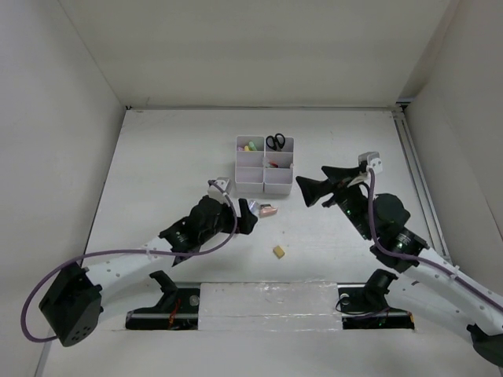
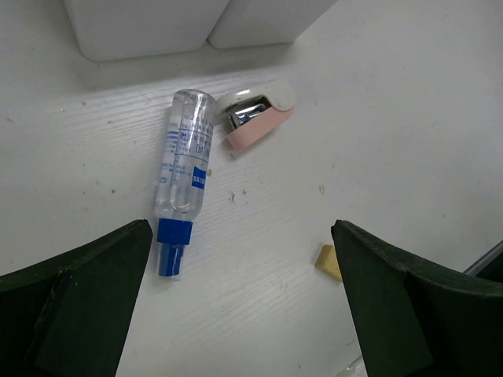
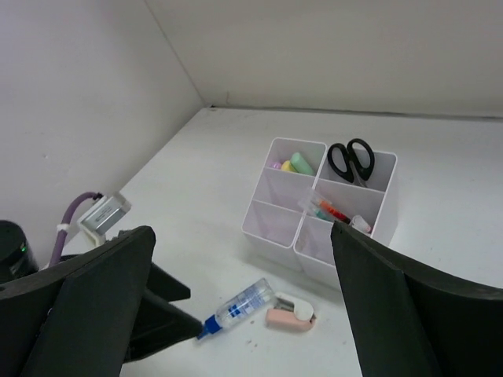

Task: Sort the stationery into containers
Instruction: Grab a piece of stationery with the right arm

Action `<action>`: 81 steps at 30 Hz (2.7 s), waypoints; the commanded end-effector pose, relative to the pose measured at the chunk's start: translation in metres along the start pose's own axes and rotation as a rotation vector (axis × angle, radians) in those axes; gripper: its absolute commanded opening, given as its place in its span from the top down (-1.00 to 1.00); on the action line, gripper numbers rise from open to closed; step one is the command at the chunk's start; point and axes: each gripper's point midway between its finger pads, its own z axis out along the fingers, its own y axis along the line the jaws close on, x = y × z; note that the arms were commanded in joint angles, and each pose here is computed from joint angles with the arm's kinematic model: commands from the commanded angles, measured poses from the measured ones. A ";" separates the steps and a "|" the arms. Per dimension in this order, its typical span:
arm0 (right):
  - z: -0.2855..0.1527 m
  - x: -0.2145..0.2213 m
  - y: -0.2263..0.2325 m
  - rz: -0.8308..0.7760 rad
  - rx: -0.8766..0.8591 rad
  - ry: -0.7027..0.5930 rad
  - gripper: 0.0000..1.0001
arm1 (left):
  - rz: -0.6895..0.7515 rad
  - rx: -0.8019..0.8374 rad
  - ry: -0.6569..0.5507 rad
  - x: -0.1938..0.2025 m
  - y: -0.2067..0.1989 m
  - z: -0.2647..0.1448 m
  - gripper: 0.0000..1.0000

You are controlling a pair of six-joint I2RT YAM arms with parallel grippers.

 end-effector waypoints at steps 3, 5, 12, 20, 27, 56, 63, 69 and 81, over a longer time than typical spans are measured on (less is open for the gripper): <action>-0.010 0.018 0.007 0.020 -0.030 0.088 -1.00 | -0.009 -0.033 -0.062 -0.029 -0.007 0.001 -0.95; -0.007 0.026 0.003 0.017 0.001 0.143 -1.00 | -0.024 -0.054 -0.084 -0.034 -0.004 -0.001 -0.95; -0.008 0.094 -0.011 0.023 0.149 0.460 -1.00 | -0.101 -0.149 -0.124 -0.052 0.005 -0.015 -0.98; -0.036 0.174 -0.007 0.076 0.149 0.673 -0.89 | -0.187 -0.296 -0.169 -0.075 0.019 -0.036 -0.98; -0.063 0.217 0.009 0.087 0.139 0.796 -0.71 | -0.228 -0.290 -0.214 -0.082 0.020 -0.051 -0.98; -0.080 0.328 -0.006 -0.159 0.319 1.065 0.27 | -0.283 -0.306 -0.182 -0.063 0.029 -0.062 -0.98; -0.090 0.322 -0.007 -0.156 0.335 1.073 0.05 | -0.274 -0.300 -0.175 -0.062 0.028 -0.062 -0.98; -0.102 0.319 -0.004 -0.164 0.346 1.090 0.07 | -0.265 -0.301 -0.173 -0.062 0.029 -0.062 -0.98; -0.082 0.316 -0.001 -0.188 0.400 1.048 1.00 | -0.268 -0.295 -0.180 -0.064 0.028 -0.062 -0.98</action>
